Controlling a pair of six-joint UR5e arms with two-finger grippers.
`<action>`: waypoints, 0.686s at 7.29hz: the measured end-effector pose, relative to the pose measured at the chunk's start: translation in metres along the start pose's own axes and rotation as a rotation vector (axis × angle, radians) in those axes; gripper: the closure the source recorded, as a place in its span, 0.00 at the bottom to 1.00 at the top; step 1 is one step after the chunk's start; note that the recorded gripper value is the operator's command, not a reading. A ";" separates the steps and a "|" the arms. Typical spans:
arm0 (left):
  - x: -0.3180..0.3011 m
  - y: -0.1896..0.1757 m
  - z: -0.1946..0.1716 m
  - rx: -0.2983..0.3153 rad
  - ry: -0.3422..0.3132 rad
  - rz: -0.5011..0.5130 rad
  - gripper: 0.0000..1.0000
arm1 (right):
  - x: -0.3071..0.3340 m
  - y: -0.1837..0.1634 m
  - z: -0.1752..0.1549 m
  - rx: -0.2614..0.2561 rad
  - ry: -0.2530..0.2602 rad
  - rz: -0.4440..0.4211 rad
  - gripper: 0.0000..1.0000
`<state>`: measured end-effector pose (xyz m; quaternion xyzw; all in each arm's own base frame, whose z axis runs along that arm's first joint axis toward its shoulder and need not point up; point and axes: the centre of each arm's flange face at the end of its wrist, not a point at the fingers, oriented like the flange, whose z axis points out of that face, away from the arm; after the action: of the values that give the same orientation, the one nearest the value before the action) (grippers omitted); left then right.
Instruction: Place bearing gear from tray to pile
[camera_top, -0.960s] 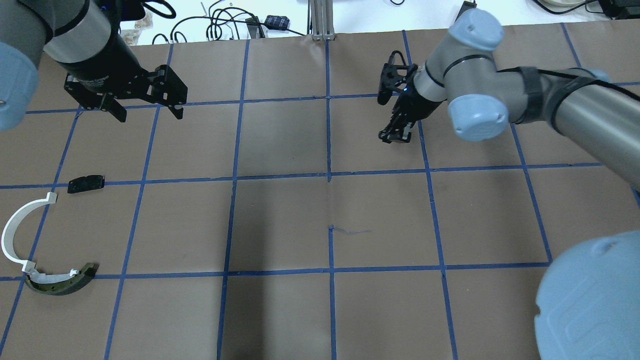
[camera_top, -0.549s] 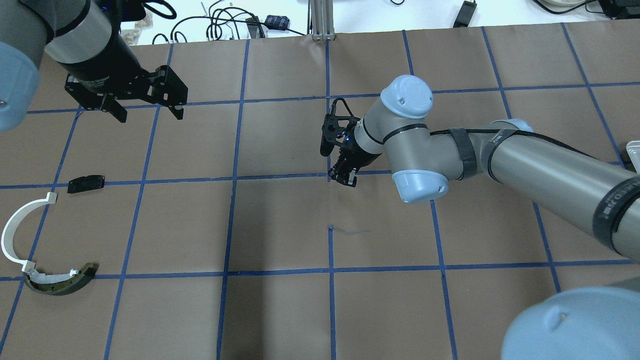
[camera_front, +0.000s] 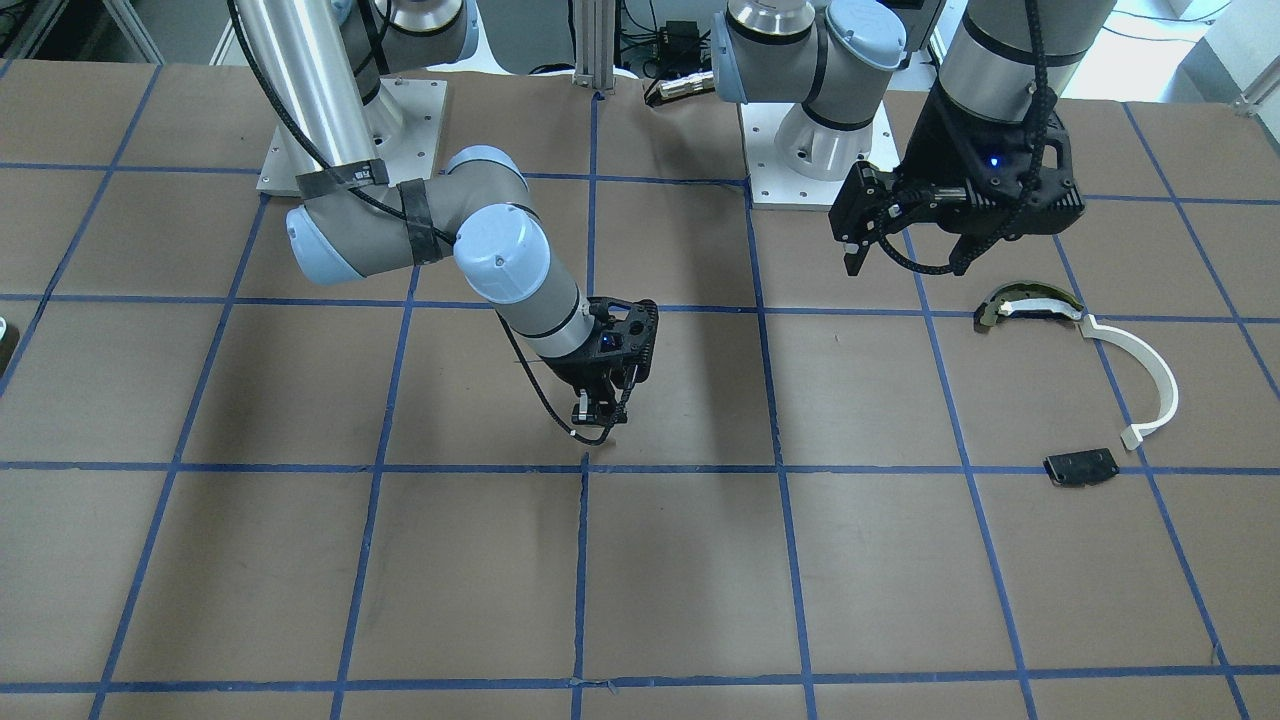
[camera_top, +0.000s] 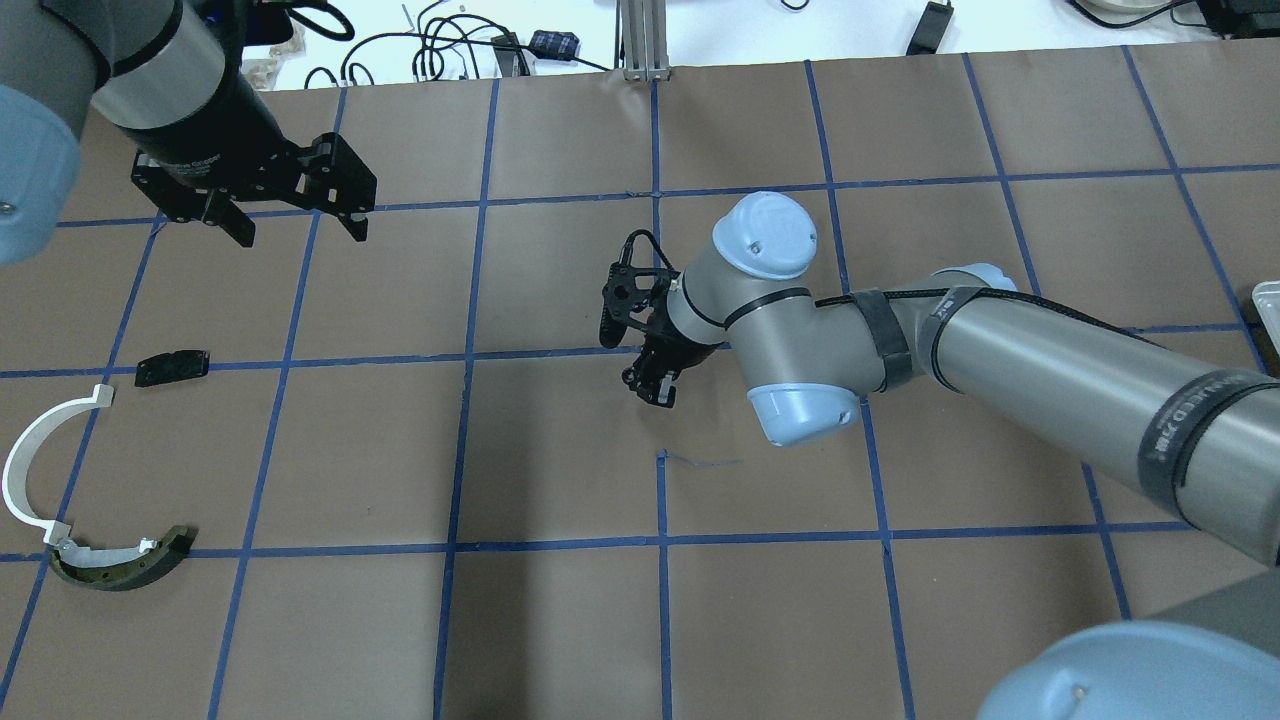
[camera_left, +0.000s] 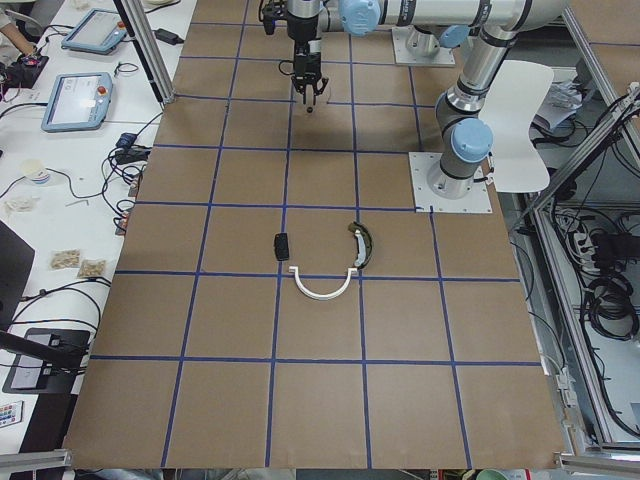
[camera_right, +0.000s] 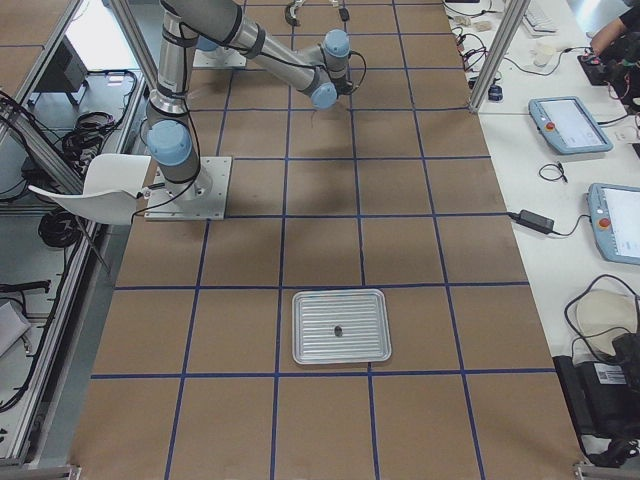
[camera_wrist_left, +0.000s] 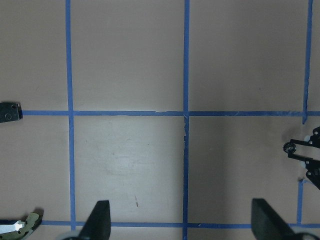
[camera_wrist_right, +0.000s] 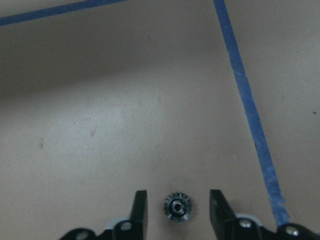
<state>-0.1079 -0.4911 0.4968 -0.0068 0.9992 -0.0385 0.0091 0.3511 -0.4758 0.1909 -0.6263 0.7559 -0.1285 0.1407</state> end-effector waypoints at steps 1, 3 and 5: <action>0.000 0.000 0.001 -0.002 0.002 0.001 0.00 | 0.000 -0.002 -0.002 -0.002 0.005 0.023 0.00; 0.007 0.000 0.010 -0.020 0.008 -0.010 0.00 | 0.027 0.024 -0.020 -0.070 0.089 0.141 0.00; 0.033 0.004 0.042 -0.069 0.015 -0.042 0.00 | 0.086 0.103 -0.091 -0.165 0.280 0.563 0.00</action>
<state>-0.1400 -0.4908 0.4536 -0.0280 0.9996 -0.0043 0.0005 0.2085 -0.5396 0.2330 -0.3780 0.9194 -0.1077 0.0144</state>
